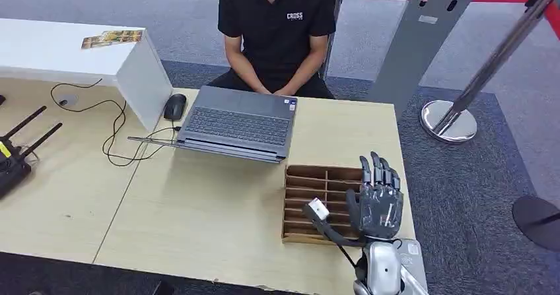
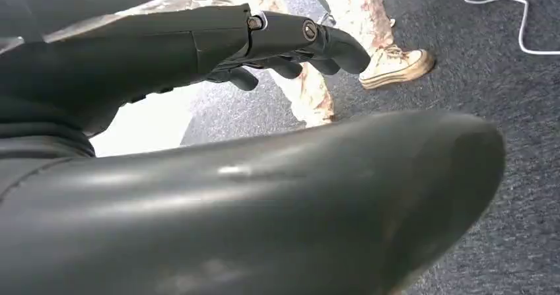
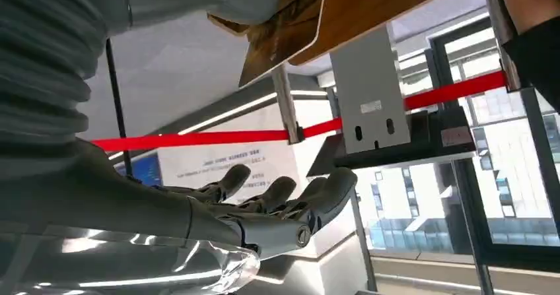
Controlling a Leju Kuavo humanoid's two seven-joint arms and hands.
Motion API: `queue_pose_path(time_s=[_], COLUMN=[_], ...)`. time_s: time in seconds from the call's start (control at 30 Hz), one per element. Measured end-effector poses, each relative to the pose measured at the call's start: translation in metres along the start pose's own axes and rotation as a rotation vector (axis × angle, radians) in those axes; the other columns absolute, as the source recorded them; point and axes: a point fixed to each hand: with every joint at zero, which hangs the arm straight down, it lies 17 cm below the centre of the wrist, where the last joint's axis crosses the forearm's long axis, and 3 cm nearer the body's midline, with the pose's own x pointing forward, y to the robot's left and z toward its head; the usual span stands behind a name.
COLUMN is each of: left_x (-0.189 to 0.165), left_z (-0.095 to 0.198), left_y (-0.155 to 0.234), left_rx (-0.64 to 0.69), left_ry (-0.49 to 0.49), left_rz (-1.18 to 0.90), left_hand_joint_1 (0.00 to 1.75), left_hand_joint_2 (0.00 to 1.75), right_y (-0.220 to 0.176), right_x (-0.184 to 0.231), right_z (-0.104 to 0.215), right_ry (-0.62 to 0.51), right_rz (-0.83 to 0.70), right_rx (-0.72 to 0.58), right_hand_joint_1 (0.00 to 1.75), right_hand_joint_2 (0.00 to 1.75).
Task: Pass the card to the sensor for recognition and then transmit it.
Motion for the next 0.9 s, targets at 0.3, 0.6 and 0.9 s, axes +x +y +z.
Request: queue_pose_path(time_s=[0.3,0.6,0.9], left_x=[0.0000,0.0003,0.0002], left_z=[-0.0001,0.0001,-0.0003], left_y=[0.0002,0.0001,0.0007], left_rx=[0.001,0.001,0.003], left_ry=[0.000,-0.003,-0.003], left_rz=[-0.001,-0.003,-0.005], left_hand_joint_1=[0.00,0.00,0.00], left_hand_joint_2=[0.00,0.00,0.00], right_y=[0.0016,0.0021,0.0028], right_x=[-0.0004,-0.0009,-0.0015], right_z=[0.0008,0.0009,0.0012], right_ry=[0.000,0.003,0.006], right_rz=[0.001,-0.001,-0.004], right_rx=[0.004,0.007,0.010], right_hand_joint_1=[0.59,0.70,0.73], right_hand_joint_2=[1.75,1.75,1.75])
